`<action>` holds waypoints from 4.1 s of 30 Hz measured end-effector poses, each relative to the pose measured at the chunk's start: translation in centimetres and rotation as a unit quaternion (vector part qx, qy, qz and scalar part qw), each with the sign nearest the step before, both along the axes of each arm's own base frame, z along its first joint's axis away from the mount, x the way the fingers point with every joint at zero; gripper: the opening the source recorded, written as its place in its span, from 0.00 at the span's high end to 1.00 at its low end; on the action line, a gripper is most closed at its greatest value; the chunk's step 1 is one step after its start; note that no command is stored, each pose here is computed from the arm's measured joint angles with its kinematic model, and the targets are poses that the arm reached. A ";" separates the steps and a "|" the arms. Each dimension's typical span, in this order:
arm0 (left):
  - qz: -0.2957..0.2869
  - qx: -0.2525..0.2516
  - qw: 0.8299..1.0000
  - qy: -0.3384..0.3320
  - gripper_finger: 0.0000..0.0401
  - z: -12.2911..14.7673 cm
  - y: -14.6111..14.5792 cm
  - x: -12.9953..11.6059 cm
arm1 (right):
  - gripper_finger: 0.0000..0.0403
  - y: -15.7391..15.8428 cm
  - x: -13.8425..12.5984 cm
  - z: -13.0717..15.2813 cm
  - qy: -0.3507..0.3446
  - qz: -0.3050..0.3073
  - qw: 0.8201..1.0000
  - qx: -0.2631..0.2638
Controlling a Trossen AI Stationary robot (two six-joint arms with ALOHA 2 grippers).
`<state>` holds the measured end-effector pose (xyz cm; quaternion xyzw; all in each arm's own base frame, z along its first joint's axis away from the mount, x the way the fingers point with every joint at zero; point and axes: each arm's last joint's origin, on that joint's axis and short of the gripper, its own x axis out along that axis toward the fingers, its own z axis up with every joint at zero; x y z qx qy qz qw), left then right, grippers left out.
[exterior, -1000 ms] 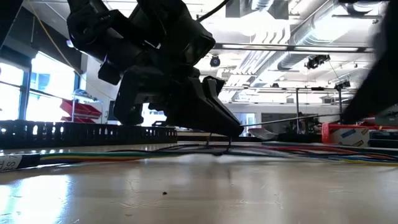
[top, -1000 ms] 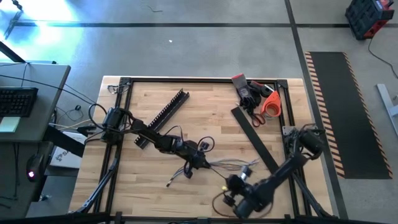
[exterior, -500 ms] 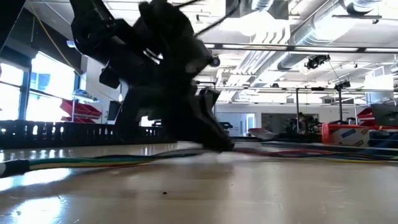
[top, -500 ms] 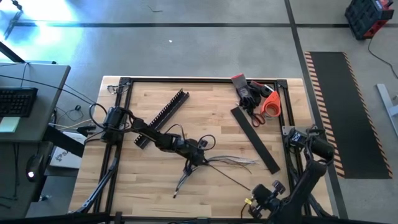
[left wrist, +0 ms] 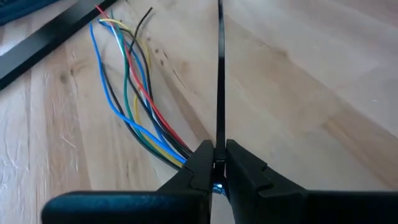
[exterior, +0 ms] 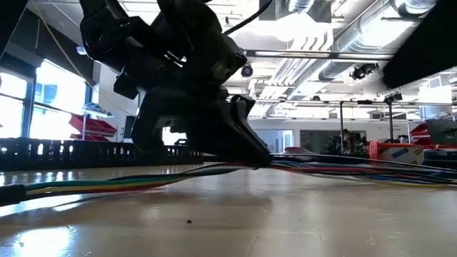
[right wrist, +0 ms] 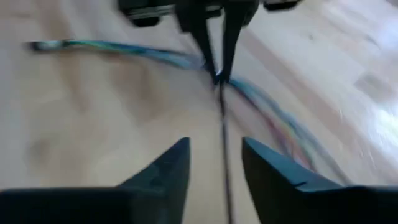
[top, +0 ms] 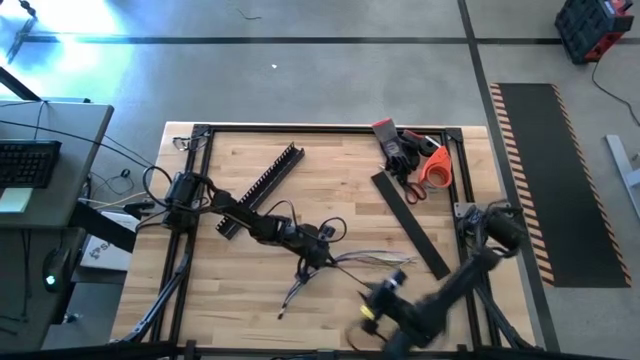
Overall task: Ziptie cables
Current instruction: Wrap the cables with a black zip tie, then move the black cable duct to the center of the table
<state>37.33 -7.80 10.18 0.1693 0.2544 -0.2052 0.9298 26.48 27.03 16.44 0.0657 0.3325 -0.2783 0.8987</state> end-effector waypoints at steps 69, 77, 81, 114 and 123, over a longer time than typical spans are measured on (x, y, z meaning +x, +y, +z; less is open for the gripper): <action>0.049 -0.066 0.997 0.009 0.53 5.3 0.5 -3.2 | 0.61 -2.8 0.0 1.8 0.159 0.048 0.983 0.078; 0.244 0.013 0.969 0.021 0.57 8.2 3.2 -7.0 | 0.38 -2.7 -1.0 4.5 0.135 0.113 0.983 0.044; 0.377 -0.001 0.926 0.020 0.61 7.5 5.9 -9.8 | 0.37 -2.5 -1.4 5.4 0.095 0.122 0.988 -0.001; 0.359 -0.153 0.912 0.127 0.99 2.2 10.2 -12.6 | 0.37 -5.6 1.7 2.3 0.125 0.176 0.976 0.014; 0.300 -0.169 0.936 0.073 0.93 3.0 6.6 -11.6 | 0.37 -10.6 3.8 -1.3 0.162 0.246 0.956 -0.007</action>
